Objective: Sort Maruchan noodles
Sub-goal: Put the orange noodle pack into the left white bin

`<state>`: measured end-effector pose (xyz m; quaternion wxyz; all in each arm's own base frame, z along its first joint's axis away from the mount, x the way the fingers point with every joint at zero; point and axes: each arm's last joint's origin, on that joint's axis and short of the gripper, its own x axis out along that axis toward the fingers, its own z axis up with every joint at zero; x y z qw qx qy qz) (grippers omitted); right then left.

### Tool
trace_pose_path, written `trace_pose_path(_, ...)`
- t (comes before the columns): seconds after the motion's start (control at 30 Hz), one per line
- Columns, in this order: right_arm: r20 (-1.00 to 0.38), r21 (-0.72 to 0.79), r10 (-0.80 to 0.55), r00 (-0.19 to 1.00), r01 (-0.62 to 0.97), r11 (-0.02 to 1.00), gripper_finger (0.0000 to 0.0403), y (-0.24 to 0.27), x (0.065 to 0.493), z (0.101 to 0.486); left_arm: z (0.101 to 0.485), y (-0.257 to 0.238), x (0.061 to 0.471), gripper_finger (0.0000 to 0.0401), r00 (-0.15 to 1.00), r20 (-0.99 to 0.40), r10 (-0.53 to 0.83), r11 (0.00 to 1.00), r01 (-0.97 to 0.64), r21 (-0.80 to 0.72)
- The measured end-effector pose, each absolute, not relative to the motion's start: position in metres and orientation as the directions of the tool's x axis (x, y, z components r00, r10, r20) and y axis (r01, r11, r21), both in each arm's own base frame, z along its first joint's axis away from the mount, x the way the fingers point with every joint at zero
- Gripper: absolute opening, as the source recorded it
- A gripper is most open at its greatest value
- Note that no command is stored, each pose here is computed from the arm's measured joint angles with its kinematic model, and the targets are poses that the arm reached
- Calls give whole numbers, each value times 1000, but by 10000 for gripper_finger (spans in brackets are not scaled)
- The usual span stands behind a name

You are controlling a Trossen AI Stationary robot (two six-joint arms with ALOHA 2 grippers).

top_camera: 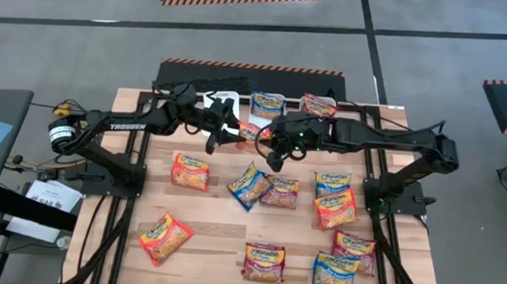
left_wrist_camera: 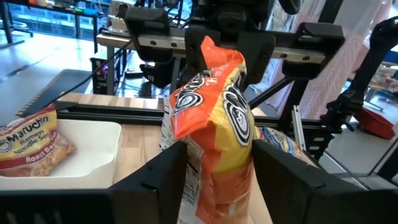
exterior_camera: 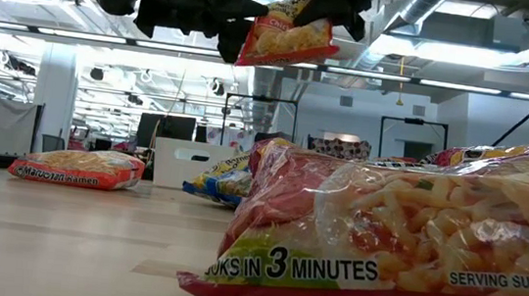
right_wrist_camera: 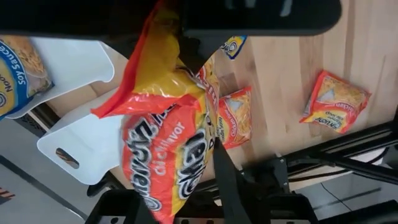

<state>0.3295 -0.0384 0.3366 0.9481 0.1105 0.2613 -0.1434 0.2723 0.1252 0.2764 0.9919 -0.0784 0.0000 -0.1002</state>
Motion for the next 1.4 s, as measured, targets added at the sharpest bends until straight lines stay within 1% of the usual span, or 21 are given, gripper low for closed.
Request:
trace_pose_path(0.1,-531,133,-214,820,330,934,29,-39,330,335,276,125,272,136,980,12,-197,966,196,-171)
trace_pose_path(0.33,-524,135,-214,824,329,935,29,-38,330,336,276,125,272,32,980,13,-197,963,196,-185)
trace_pose_path(0.4,-525,135,-214,824,328,935,29,-38,330,336,276,125,272,11,980,12,-197,964,196,-182)
trace_pose_path(0.47,-525,128,-214,824,325,937,34,-38,330,336,276,125,272,7,980,13,-197,965,196,-177)
trace_pose_path(0.57,-525,123,-215,823,323,938,57,-39,330,336,276,125,272,5,980,14,-198,966,197,-168)
trace_pose_path(0.73,-526,86,-217,822,306,948,116,-39,330,336,276,126,272,0,981,16,-191,967,191,-166)
trace_pose_path(0.87,-507,86,-231,831,315,945,164,-42,321,346,276,132,269,0,987,17,-159,973,160,-166)
trace_pose_path(1.0,-487,87,-255,835,337,937,199,-48,308,357,277,141,265,0,992,19,-123,978,124,-166)
trace_pose_path(1.13,-479,88,-278,833,360,929,217,-54,294,366,278,154,256,0,997,18,-76,983,78,-165)
trace_pose_path(1.3,-461,86,-308,832,388,918,220,-61,275,379,279,181,237,0,999,21,37,987,-33,-159)
trace_pose_path(1.4,-452,56,-323,831,388,920,220,-64,266,385,278,202,219,0,994,16,106,982,-102,-162)
